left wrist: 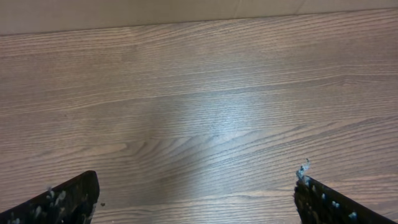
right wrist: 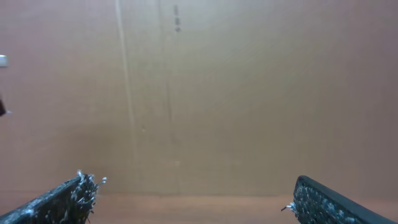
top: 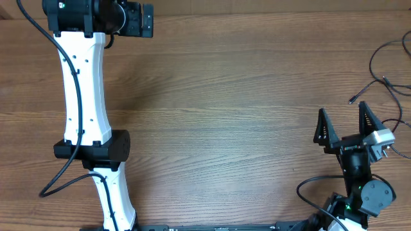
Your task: Untangle cables
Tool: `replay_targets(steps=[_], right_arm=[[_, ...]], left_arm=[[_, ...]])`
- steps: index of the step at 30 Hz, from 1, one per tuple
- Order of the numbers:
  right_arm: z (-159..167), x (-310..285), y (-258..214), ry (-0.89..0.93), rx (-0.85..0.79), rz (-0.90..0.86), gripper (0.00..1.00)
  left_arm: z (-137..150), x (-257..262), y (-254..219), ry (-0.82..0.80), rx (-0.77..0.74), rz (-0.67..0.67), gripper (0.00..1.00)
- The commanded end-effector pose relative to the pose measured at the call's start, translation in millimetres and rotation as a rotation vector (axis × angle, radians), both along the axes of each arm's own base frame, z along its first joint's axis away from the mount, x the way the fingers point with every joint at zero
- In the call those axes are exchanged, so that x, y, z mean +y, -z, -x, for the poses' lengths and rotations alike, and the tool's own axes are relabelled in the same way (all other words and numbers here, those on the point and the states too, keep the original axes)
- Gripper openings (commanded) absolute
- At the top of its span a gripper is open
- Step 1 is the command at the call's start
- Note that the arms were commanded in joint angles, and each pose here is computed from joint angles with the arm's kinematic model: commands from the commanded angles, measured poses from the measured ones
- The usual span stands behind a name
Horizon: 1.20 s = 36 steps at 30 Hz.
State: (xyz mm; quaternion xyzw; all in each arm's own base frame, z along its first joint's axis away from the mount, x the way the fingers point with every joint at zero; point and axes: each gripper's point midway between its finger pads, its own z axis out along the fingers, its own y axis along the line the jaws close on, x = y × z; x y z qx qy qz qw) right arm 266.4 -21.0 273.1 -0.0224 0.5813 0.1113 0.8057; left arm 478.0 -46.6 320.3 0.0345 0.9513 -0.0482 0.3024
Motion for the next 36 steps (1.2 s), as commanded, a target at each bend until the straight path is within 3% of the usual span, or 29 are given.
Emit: replay_targets(steps=[1, 20, 28, 36], right_arm=[[4.0, 13.7, -4.2, -0.033, -0.027, 0.028, 1.0], [9.7, 45.9, -23.2, -0.048, -0.122, 0.042, 1.0], [-7.6, 43.3, 22.1, -0.049, 0.081, 0.01, 1.0], [-14.5, 37.4, 115.0, -0.024, 0.473, -0.055, 1.0]], left_arm=[[5.7, -1.6, -12.6, 0.021, -0.03, -0.003, 1.0], [9.9, -1.3, -9.5, -0.031, -0.001, 0.032, 1.0], [9.0, -1.3, -10.1, -0.031, -0.005, 0.033, 1.0], [9.7, -1.3, -9.6, -0.031, -0.002, 0.033, 1.0]])
